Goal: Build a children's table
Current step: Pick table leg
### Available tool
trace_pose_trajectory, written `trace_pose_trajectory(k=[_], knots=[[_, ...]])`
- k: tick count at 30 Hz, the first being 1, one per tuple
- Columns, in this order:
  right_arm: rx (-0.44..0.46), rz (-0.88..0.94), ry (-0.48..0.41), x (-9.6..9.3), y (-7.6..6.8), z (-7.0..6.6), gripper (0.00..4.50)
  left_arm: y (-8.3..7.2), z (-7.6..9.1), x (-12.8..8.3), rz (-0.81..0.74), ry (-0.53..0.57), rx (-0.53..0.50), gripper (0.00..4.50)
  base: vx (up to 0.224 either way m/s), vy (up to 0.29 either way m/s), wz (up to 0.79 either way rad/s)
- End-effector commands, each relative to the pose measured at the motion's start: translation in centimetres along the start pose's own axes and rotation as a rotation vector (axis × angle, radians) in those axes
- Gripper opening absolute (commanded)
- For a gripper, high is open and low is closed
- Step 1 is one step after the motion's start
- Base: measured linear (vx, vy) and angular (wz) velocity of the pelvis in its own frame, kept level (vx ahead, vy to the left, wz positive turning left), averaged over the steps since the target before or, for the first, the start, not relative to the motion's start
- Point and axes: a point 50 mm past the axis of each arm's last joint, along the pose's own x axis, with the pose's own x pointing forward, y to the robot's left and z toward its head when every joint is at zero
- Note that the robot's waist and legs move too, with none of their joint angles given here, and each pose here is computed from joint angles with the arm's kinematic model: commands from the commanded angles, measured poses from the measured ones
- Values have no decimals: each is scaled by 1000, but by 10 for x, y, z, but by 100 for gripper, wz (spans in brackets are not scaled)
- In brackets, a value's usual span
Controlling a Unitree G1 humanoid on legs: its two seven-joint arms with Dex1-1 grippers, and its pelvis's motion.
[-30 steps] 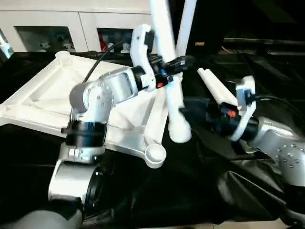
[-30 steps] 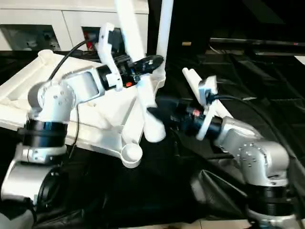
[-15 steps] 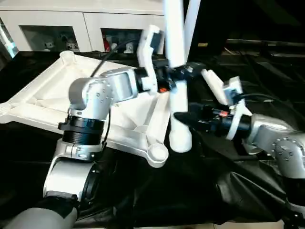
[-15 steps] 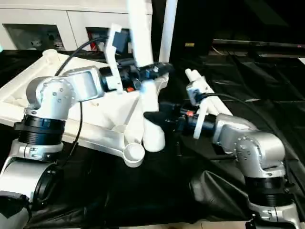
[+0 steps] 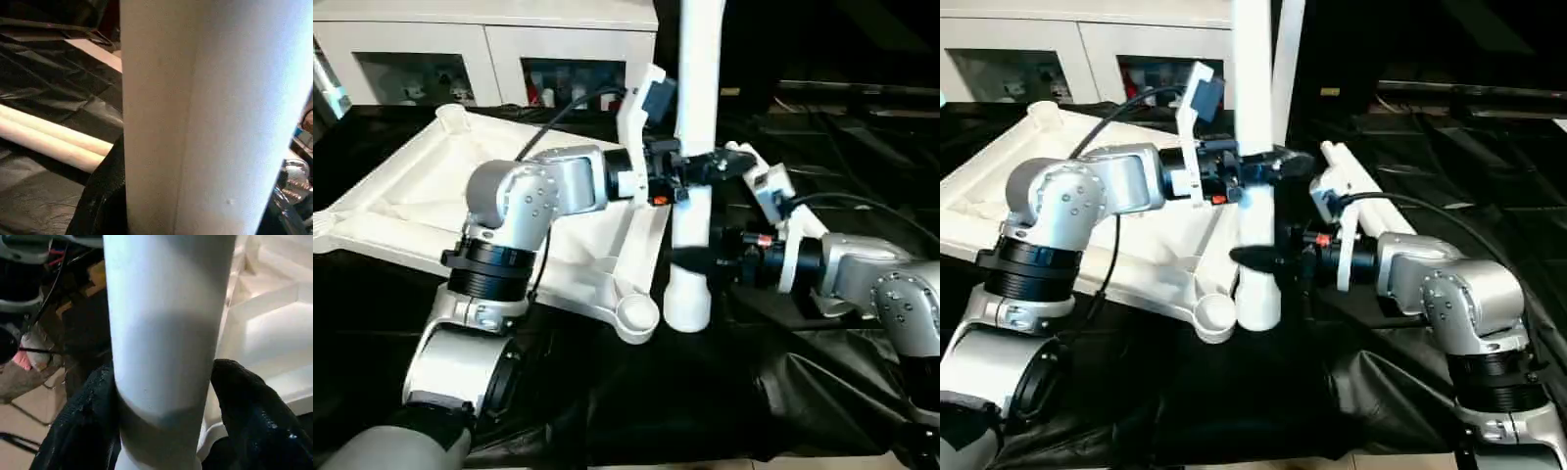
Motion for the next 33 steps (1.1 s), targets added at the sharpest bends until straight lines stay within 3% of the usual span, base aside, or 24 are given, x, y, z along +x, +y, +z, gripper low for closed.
trace_pose_trajectory(k=[1,30,33], knots=[[5,-17,33,-3,-2,-1,300,-14,13,5,-65,-5,54,173,0,0,0],[59,76,116,-3,5,-14,300,-23,7,10,-132,33,43,173,0,0,0],[64,84,126,-3,6,-17,264,-24,8,11,-136,31,41,173,0,0,0]])
